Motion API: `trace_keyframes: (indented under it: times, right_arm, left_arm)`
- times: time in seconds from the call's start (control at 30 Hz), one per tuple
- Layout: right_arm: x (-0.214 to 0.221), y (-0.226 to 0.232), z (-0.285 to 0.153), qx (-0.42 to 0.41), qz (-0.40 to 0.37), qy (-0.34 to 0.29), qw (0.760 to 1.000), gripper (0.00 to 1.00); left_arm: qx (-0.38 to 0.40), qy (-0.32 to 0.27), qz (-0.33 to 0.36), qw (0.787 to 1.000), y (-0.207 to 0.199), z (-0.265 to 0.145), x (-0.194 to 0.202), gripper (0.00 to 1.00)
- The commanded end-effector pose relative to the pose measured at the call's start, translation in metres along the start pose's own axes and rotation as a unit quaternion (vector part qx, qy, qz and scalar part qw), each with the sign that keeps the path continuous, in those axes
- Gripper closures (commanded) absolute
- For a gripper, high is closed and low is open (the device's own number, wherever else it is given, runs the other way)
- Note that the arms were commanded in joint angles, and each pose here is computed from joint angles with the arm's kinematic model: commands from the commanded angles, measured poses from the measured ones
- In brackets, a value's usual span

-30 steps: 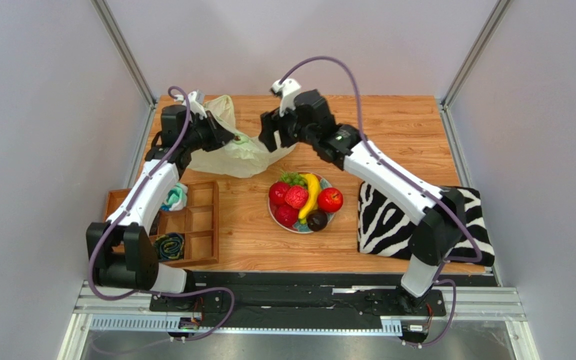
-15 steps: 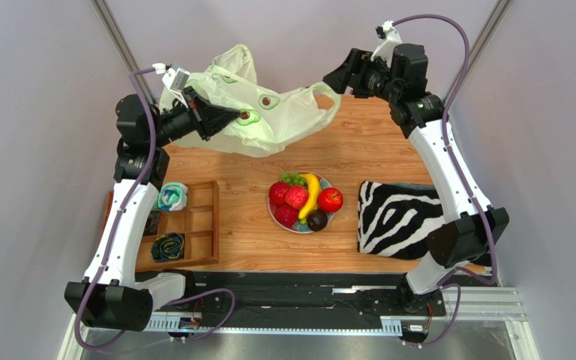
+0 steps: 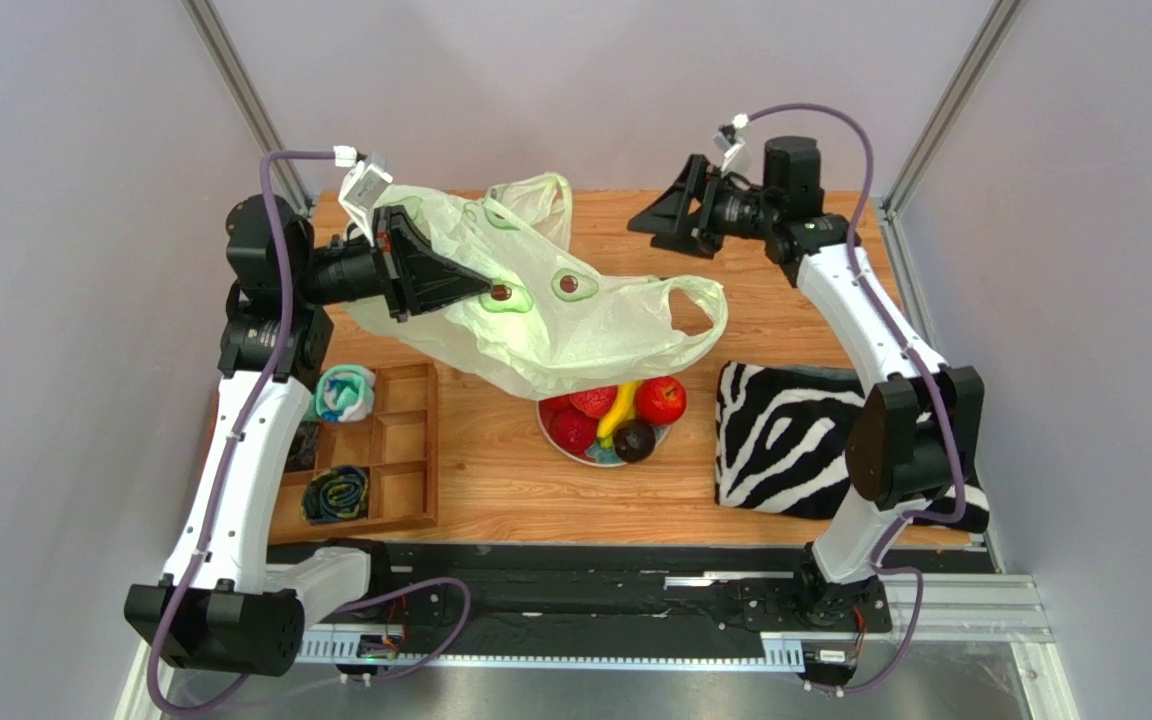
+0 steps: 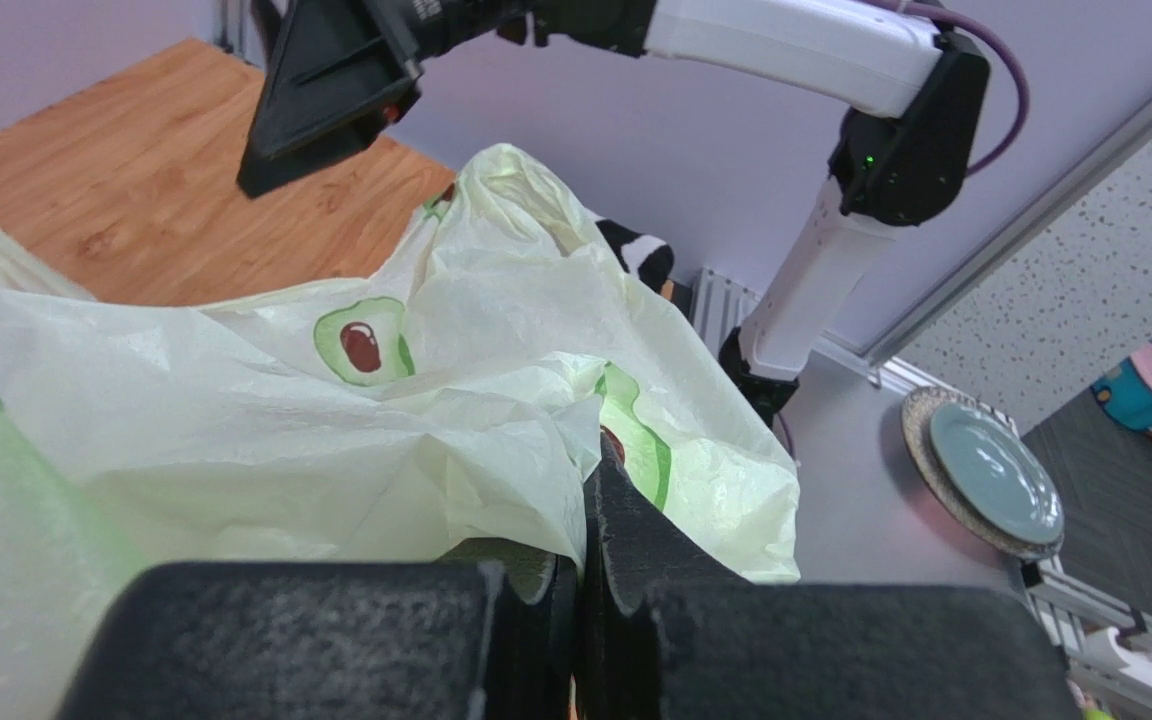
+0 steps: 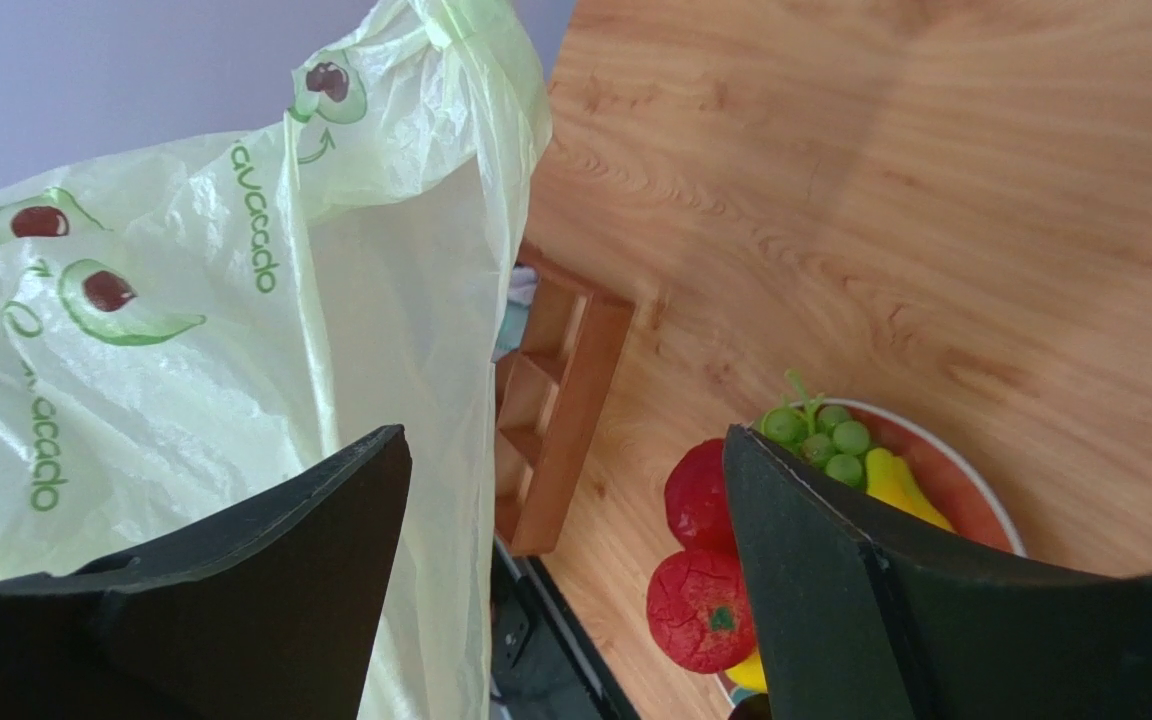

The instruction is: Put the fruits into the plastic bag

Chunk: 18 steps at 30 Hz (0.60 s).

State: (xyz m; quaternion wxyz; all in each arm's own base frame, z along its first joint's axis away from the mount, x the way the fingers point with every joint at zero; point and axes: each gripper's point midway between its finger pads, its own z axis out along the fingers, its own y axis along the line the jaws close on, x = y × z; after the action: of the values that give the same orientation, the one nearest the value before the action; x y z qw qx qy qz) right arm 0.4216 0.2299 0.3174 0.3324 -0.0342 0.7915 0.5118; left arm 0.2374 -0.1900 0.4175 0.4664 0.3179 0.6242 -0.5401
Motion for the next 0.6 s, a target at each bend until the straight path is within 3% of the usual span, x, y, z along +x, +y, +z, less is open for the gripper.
trace_keyframes:
  times: [0.0, 0.47, 0.5, 0.57]
  right_arm:
    - [0.038, 0.024, 0.028, -0.075, 0.005, 0.066, 0.995, 0.2]
    - [0.093, 0.095, 0.096, -0.214, 0.074, 0.145, 0.963, 0.22]
    - [0.096, 0.097, 0.098, -0.22, 0.084, 0.146, 0.961, 0.25]
    - [0.084, 0.11, 0.096, -0.25, 0.098, 0.12, 0.956, 0.48]
  left_arm:
    - [0.034, 0.007, 0.02, 0.999, -0.027, -0.006, -0.005, 1.0]
    - [0.042, 0.006, 0.029, 0.999, -0.034, -0.007, -0.006, 1.0]
    - [0.042, 0.007, 0.03, 0.999, -0.033, -0.007, -0.006, 1.0]
    - [0.039, 0.009, 0.023, 0.999, -0.032, -0.008, -0.003, 1.0]
